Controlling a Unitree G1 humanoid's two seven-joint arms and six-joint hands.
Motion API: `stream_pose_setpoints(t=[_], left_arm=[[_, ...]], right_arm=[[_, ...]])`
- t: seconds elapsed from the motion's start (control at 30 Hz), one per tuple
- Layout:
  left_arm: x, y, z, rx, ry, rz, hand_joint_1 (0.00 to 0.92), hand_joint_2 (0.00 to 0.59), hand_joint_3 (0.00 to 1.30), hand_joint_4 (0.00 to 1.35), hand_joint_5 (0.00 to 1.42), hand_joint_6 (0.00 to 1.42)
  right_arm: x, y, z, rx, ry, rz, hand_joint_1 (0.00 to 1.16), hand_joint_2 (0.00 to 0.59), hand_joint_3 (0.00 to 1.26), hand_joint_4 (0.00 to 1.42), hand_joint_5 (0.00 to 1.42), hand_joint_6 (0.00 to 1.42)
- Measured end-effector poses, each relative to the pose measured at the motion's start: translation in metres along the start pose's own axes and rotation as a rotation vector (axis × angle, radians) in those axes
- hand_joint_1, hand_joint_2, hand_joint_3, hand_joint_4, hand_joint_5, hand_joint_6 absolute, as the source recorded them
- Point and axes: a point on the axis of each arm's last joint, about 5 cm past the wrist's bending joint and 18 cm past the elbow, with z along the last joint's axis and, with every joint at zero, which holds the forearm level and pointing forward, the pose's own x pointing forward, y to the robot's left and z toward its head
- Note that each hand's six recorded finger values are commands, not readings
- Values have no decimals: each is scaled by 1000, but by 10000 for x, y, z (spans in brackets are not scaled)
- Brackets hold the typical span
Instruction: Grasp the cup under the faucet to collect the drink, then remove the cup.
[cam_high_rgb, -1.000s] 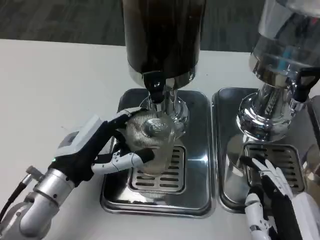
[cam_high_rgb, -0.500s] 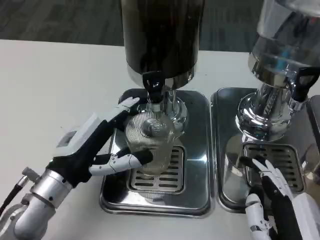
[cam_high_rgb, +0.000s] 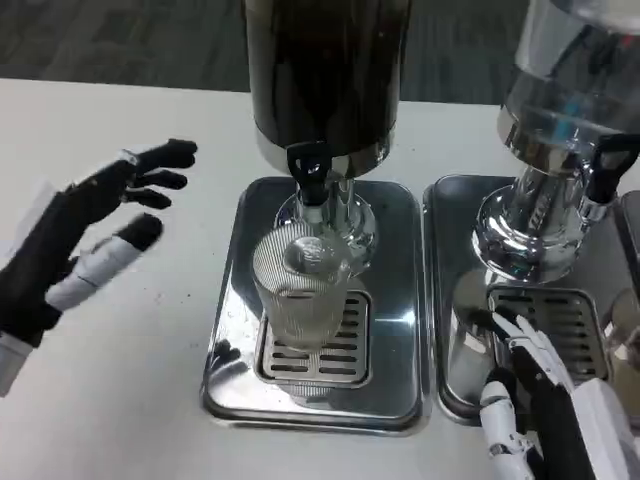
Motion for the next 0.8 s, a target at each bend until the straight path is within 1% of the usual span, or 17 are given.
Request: stream_pose_setpoints(t=[0.07, 0.13, 0.2, 0.23, 0.3, 0.33, 0.37, 0.4, 0.43, 0.5, 0.57, 0.63, 0.77, 0.8], left_arm=[[28, 121, 16, -113, 0, -8, 0, 98, 298, 233, 241, 390], [52, 255, 22, -268, -8, -56, 0, 89, 295, 210, 224, 359], [70, 322, 18, -368, -13, -102, 0, 81, 295, 202, 221, 352], [84, 354, 11, -428, -9, -130, 0, 70, 290, 199, 213, 338], [133, 404, 0, -551, -4, -208, 0, 59, 275, 182, 203, 330], [149, 417, -5, -593, -1, -231, 0, 58, 261, 170, 192, 320], [189, 437, -7, -678, 6, -289, 0, 56, 215, 107, 142, 283], [207, 451, -11, -738, 10, -329, 0, 50, 185, 62, 106, 257], [221, 472, -7, -777, 18, -369, 0, 53, 169, 40, 85, 237], [250, 496, -8, -843, 30, -420, 0, 40, 155, 32, 67, 213], [294, 526, 1, -904, 41, -479, 0, 54, 140, 15, 56, 182], [345, 553, 18, -934, 34, -518, 0, 92, 70, 1, 8, 118], [446, 598, 38, -1003, 19, -583, 0, 98, 62, 0, 1, 96], [459, 604, 38, -1014, 17, -589, 0, 99, 61, 0, 0, 93]], right_arm=[[17, 3, 2, 1, -6, 0, 10, 586, 204, 86, 49, 67], [40, 13, 1, 2, -13, 2, 12, 586, 216, 95, 50, 64], [43, 26, -2, 5, -12, 6, 12, 586, 217, 95, 50, 63], [40, 35, -5, 6, -9, 10, 13, 586, 218, 96, 50, 63], [31, 51, -18, 7, 0, 16, 13, 586, 218, 100, 50, 63], [30, 53, -19, 8, 1, 15, 14, 586, 218, 102, 52, 63], [30, 55, -17, 9, 2, 11, 15, 586, 225, 107, 58, 63], [31, 57, -15, 11, 2, 6, 15, 586, 226, 110, 60, 63], [32, 59, -13, 13, 3, 1, 15, 586, 228, 112, 60, 63], [33, 65, -11, 16, 5, -6, 17, 586, 238, 118, 61, 63], [34, 73, -11, 19, 7, -11, 17, 586, 239, 118, 61, 63], [32, 84, -11, 22, 9, -10, 17, 586, 240, 118, 61, 63], [24, 112, -12, 29, 14, -8, 18, 586, 241, 119, 62, 59], [23, 116, -14, 31, 15, -8, 18, 586, 241, 119, 62, 57]])
